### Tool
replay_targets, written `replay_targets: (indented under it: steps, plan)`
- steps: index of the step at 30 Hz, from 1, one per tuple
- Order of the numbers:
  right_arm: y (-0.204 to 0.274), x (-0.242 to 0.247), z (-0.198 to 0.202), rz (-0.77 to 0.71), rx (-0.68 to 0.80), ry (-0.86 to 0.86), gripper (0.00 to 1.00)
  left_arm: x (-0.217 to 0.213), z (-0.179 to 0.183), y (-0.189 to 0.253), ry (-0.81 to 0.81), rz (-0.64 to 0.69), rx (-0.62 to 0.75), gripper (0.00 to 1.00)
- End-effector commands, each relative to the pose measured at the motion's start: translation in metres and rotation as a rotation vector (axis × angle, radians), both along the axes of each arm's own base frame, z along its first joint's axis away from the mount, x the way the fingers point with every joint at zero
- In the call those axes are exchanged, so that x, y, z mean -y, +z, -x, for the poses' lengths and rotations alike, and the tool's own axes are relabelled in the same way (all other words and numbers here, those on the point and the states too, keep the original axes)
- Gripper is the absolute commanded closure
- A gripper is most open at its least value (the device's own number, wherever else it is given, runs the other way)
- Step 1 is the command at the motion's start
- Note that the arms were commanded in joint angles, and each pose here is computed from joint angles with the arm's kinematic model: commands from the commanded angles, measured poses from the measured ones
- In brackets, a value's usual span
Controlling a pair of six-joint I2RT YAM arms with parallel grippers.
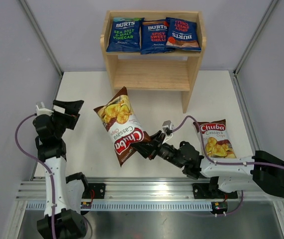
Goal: Place and organize the chips bags onto the shelf
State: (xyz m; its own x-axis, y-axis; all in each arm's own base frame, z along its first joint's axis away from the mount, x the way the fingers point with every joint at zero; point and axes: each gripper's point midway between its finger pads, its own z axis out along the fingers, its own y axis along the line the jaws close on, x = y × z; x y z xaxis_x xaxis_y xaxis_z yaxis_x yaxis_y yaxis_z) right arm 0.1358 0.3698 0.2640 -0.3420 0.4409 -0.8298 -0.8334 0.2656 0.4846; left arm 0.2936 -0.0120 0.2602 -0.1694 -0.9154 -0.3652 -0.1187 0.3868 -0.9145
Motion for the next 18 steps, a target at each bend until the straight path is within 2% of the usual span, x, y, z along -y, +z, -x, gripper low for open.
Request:
replay_targets:
  steps: [1, 5, 6, 8, 12, 18]
  plan:
    - [0.039, 0.030, -0.021, -0.107, 0.011, -0.116, 1.00, 0.003, -0.004, -0.011, -0.121, -0.182, -0.064, 0.01]
    - [0.049, 0.053, -0.042, -0.132, -0.036, -0.182, 1.00, 0.025, 0.007, -0.027, -0.326, -0.259, -0.084, 0.01]
    - [0.057, 0.065, -0.057, -0.164, -0.050, -0.216, 1.00, 0.023, 0.010, -0.032, -0.339, -0.331, -0.084, 0.01]
    - [0.066, 0.073, -0.067, -0.209, -0.086, -0.207, 1.00, 0.012, 0.018, -0.037, -0.308, -0.446, -0.111, 0.01]
    - [0.080, 0.081, -0.094, -0.214, -0.090, -0.243, 1.00, 0.008, 0.022, -0.044, -0.250, -0.585, -0.118, 0.01]
    - [0.092, 0.095, -0.141, -0.231, -0.112, -0.314, 1.00, 0.015, 0.025, -0.044, -0.281, -0.604, -0.106, 0.01]
